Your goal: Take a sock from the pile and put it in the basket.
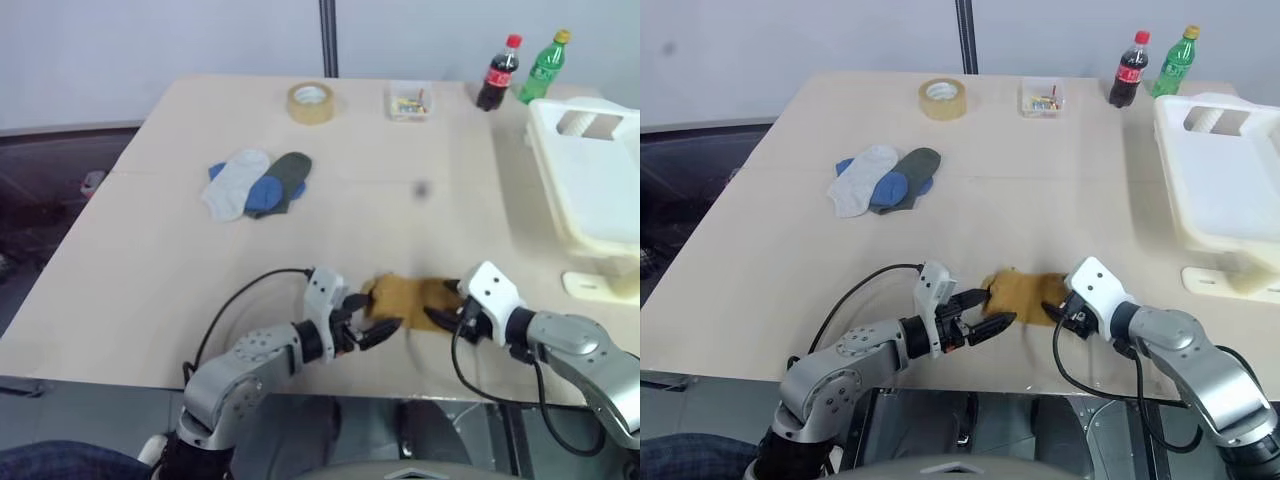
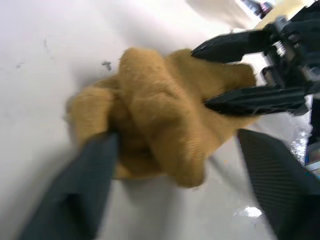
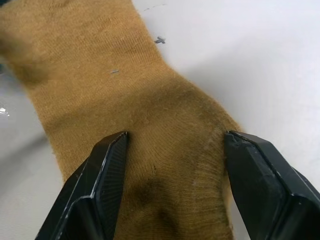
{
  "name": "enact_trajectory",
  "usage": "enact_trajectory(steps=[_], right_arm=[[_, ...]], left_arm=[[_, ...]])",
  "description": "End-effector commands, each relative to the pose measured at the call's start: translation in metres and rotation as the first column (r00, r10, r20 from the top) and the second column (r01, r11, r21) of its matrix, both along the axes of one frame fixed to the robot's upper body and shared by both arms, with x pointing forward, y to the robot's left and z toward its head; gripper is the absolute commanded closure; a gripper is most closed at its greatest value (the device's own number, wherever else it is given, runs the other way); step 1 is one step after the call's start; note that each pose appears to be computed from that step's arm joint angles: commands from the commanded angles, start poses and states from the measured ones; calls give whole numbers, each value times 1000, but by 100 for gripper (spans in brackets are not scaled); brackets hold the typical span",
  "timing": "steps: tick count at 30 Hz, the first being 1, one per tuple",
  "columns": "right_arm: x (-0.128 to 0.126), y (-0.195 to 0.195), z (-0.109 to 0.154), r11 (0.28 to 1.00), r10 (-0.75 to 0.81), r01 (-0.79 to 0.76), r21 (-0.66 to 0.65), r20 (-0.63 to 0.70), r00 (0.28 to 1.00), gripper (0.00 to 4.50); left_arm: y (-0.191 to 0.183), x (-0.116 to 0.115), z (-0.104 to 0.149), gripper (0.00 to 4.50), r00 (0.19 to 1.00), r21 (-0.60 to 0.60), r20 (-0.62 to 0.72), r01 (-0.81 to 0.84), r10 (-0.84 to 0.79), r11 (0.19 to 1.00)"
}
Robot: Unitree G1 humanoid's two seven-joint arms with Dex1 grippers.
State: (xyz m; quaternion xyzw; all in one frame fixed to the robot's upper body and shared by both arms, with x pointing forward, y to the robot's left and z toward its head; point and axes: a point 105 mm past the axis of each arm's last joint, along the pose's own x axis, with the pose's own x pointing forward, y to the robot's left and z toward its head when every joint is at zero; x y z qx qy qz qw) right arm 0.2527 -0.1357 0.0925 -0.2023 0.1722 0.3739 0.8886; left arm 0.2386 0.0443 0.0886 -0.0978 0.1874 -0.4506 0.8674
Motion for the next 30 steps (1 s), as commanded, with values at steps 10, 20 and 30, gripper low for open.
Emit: enact_trajectory(steps=[10, 20, 30], right_arm=[[-4, 4, -5, 1000, 12, -12, -12, 10, 1000, 131], [-4, 9, -6, 1000, 2, -2, -5, 15, 1000, 131], [-2, 10, -6, 1000, -4, 4, -9, 26, 1000, 131]], left_arm=[[35, 4, 3, 9, 973, -178, -232, -45, 2, 983], [16, 20, -14, 9, 911, -192, -400, 25, -101, 981], [5, 18, -4, 9, 830, -369, -480, 102, -284, 924]])
